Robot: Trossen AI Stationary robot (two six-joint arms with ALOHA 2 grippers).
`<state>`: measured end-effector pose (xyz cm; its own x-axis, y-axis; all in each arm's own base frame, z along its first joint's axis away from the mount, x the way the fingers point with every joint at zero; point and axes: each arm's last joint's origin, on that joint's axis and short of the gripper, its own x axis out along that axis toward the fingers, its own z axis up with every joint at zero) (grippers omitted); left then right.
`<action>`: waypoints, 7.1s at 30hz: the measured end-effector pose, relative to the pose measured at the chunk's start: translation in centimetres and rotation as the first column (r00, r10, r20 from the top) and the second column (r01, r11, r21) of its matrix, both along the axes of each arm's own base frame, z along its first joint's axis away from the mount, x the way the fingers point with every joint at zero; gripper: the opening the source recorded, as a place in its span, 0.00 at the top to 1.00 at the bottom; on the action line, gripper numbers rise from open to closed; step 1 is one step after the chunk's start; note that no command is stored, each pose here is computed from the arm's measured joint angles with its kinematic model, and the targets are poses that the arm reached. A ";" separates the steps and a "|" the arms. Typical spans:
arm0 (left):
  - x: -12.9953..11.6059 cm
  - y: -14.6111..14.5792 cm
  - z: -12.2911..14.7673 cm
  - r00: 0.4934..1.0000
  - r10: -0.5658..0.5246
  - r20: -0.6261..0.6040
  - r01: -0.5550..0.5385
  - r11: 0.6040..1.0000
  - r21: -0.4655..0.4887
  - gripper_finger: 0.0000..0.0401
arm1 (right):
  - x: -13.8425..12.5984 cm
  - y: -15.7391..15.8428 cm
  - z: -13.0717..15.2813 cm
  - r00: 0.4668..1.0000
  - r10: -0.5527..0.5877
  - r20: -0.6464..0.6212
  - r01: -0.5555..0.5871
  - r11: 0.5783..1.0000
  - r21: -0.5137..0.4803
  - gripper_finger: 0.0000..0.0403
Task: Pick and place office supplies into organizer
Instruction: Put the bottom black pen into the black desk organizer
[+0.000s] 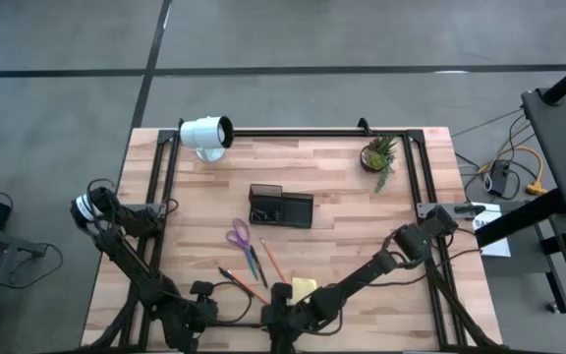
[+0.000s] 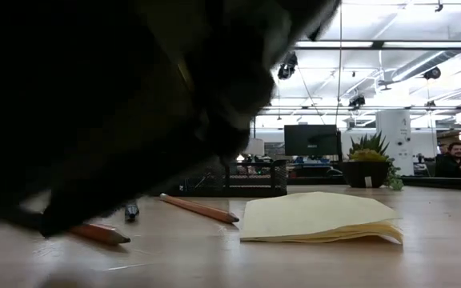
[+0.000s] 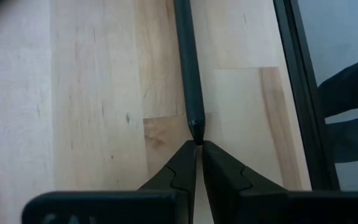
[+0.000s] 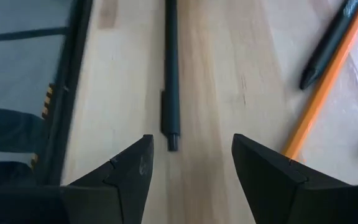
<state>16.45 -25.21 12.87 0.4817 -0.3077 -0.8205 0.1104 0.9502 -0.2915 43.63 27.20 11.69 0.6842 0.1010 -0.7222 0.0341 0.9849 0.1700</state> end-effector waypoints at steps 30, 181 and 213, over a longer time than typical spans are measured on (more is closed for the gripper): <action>1.1 0.2 0.5 0.999 0.037 0.024 -0.037 0.999 0.003 0.97 | 0.1 0.1 -0.1 0.998 0.040 0.041 -0.040 0.999 -0.014 0.52; -3.4 11.8 15.9 0.820 0.343 0.458 -0.335 0.937 -0.102 1.00 | -2.6 -21.9 20.2 0.853 -0.459 -0.251 0.407 0.883 -0.233 0.89; -3.8 12.7 15.3 0.818 0.348 0.459 -0.359 0.931 -0.066 1.00 | -0.2 -32.9 16.4 0.790 -0.305 -0.532 0.369 0.929 0.015 0.91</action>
<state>12.66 -12.47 28.20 0.8736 -0.0278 -0.4858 -0.1198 0.9553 -0.2701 43.39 -5.70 28.08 0.2244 0.0356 -0.9738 0.4732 0.8696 0.1408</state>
